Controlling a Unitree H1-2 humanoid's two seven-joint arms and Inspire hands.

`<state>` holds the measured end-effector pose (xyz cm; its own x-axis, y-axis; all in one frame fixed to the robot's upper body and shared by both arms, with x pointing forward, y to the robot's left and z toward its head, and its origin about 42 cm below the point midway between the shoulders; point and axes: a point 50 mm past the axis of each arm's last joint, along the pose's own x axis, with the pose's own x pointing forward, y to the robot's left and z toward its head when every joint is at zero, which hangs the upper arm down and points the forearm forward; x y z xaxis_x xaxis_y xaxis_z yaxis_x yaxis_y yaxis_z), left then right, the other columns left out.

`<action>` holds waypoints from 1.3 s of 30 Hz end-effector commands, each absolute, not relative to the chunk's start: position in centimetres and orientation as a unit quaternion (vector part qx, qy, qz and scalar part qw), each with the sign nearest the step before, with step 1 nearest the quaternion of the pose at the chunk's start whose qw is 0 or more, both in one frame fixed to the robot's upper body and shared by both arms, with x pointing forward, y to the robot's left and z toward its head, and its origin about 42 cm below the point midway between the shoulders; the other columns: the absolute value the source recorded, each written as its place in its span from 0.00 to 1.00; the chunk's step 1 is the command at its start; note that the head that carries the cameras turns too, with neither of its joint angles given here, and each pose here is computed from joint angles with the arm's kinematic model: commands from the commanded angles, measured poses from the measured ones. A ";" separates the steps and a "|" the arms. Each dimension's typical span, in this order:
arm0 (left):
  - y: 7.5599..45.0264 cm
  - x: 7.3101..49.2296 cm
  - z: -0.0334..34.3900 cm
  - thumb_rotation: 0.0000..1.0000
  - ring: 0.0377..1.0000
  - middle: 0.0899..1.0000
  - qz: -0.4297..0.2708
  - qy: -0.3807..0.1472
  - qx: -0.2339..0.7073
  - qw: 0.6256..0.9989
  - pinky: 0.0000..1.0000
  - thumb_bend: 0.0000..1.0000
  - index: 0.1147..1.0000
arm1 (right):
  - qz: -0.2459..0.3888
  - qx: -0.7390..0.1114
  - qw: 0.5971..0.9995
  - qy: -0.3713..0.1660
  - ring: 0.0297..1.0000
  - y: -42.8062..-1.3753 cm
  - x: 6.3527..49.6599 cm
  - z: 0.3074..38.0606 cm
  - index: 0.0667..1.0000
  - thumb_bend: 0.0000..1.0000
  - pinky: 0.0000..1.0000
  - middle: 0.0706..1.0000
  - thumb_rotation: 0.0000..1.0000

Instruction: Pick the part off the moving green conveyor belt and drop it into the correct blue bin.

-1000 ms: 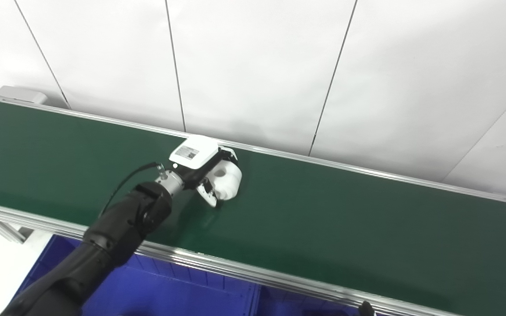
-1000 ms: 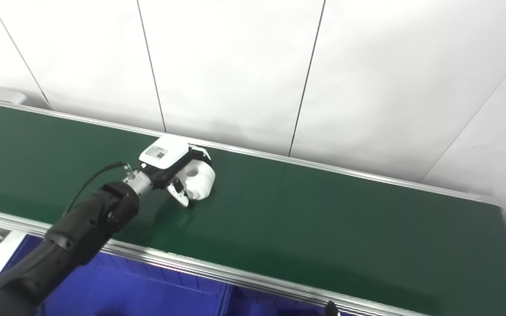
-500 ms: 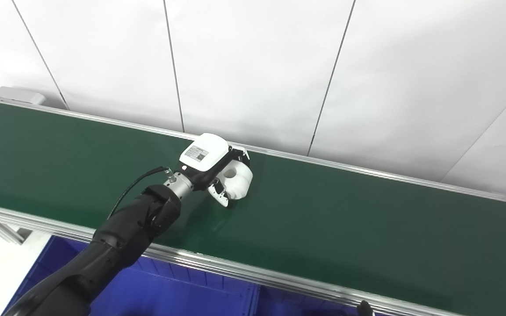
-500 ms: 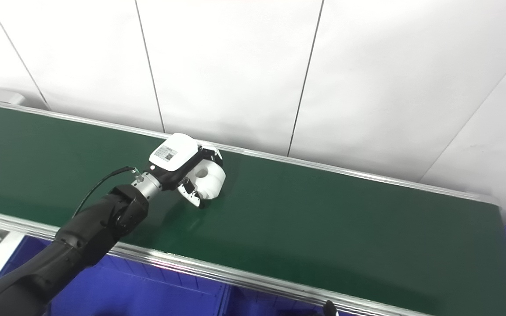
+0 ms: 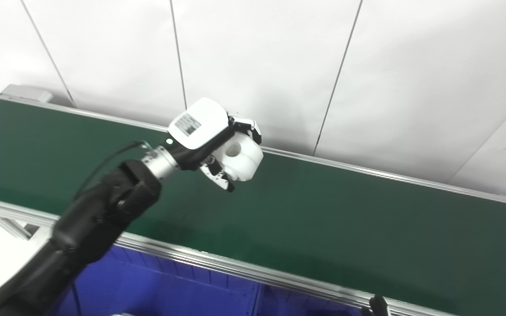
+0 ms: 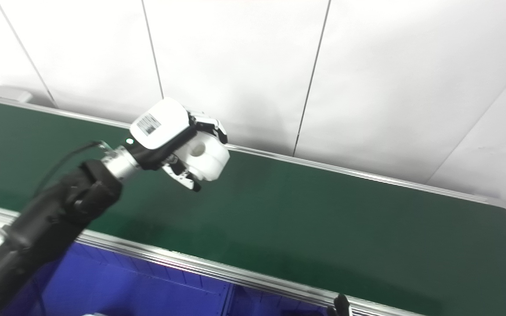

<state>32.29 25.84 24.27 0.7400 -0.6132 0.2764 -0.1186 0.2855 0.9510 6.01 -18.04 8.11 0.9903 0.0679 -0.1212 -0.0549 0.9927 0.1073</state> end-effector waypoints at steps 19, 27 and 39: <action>26.4 16.1 27.7 0.00 0.37 0.46 -0.261 -0.148 0.552 0.778 0.34 0.50 0.45 | 0.039 0.064 0.997 0.029 0.95 -20.5 7.8 10.8 1.00 0.76 0.95 1.00 0.99; 25.9 13.5 24.5 0.00 0.38 0.46 -0.241 -0.096 0.533 0.805 0.36 0.50 0.45 | 0.035 0.066 0.997 0.029 0.93 -20.7 7.8 10.5 1.00 0.76 0.94 0.99 0.97; 26.1 13.3 19.5 0.00 0.40 0.44 -0.221 -0.130 0.603 0.755 0.39 0.50 0.46 | 0.033 0.071 0.996 0.038 0.93 -20.2 7.5 11.2 0.99 0.79 0.91 0.98 0.93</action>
